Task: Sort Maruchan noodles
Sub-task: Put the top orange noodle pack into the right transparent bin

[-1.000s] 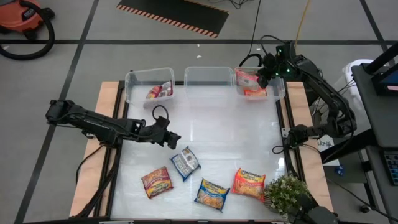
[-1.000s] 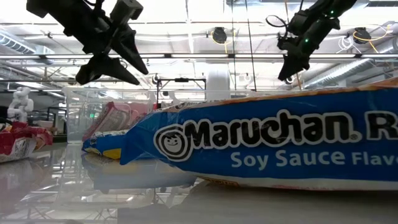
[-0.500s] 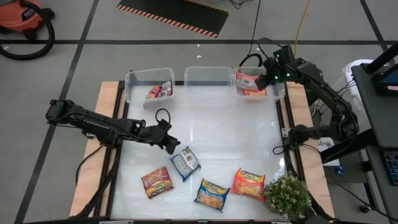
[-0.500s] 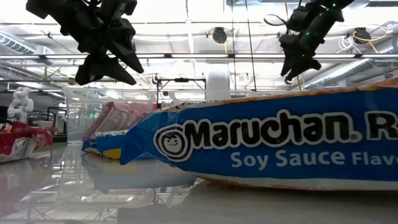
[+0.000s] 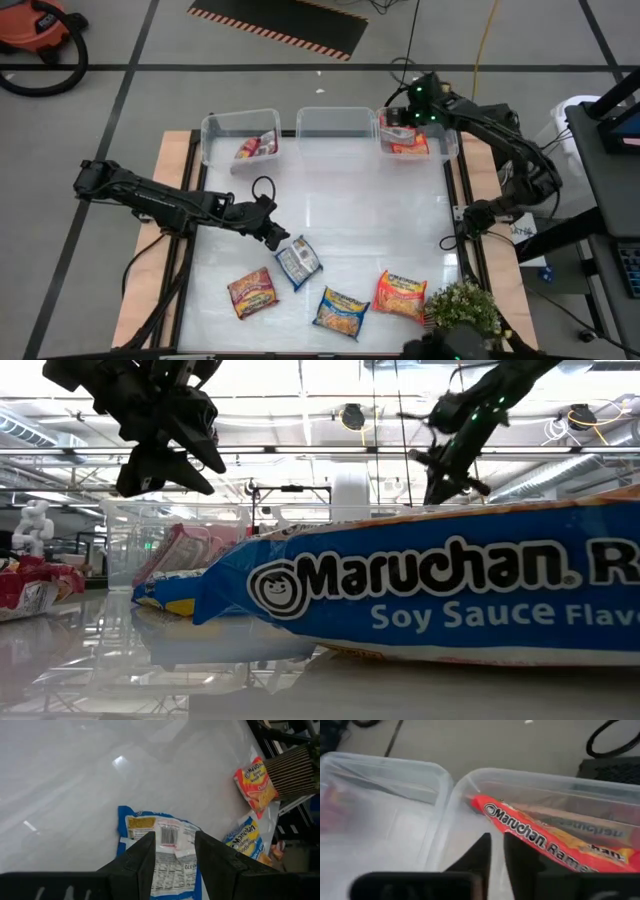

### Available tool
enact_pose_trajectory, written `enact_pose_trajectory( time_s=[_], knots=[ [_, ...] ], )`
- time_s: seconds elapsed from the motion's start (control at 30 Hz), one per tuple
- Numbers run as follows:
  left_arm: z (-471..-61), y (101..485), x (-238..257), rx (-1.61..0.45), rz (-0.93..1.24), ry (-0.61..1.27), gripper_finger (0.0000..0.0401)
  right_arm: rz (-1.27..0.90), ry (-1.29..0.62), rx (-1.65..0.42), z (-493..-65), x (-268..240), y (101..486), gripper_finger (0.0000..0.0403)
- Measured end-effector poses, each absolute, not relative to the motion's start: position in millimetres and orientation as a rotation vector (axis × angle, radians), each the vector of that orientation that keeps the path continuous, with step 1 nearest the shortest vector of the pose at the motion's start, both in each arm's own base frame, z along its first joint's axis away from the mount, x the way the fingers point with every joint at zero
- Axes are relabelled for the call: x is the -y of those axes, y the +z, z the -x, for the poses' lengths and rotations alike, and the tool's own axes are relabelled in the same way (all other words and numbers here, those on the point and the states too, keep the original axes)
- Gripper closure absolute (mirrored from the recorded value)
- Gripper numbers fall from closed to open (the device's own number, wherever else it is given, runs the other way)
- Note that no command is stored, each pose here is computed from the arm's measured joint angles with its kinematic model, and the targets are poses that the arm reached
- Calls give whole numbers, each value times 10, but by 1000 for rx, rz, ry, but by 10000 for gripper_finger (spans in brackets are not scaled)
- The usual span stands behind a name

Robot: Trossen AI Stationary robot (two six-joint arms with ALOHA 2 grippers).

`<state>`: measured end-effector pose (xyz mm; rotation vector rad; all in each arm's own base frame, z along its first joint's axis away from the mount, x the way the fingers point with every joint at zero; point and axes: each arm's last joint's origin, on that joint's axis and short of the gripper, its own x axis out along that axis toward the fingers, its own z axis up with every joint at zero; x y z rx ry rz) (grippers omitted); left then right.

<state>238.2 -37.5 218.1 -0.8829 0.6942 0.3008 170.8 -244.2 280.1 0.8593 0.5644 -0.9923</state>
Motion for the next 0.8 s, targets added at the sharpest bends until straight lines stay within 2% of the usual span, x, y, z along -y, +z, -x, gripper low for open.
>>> enact_pose_trajectory(
  time_s=[0.13,0.3,0.7,0.8],
  knots=[
    [-2381,2181,386,-712,903,273,258,-839,-1053,-544,-1793,2536,2710,398],
    [-2373,2182,438,-727,917,248,258,-836,-1118,-596,-1779,2553,2634,397],
    [-2363,2172,440,-727,772,238,258,-865,-1068,-794,-1825,2333,2551,402],
    [-2360,2167,430,-733,765,243,258,-872,-1068,-739,-1866,2303,2606,402]
  ],
)
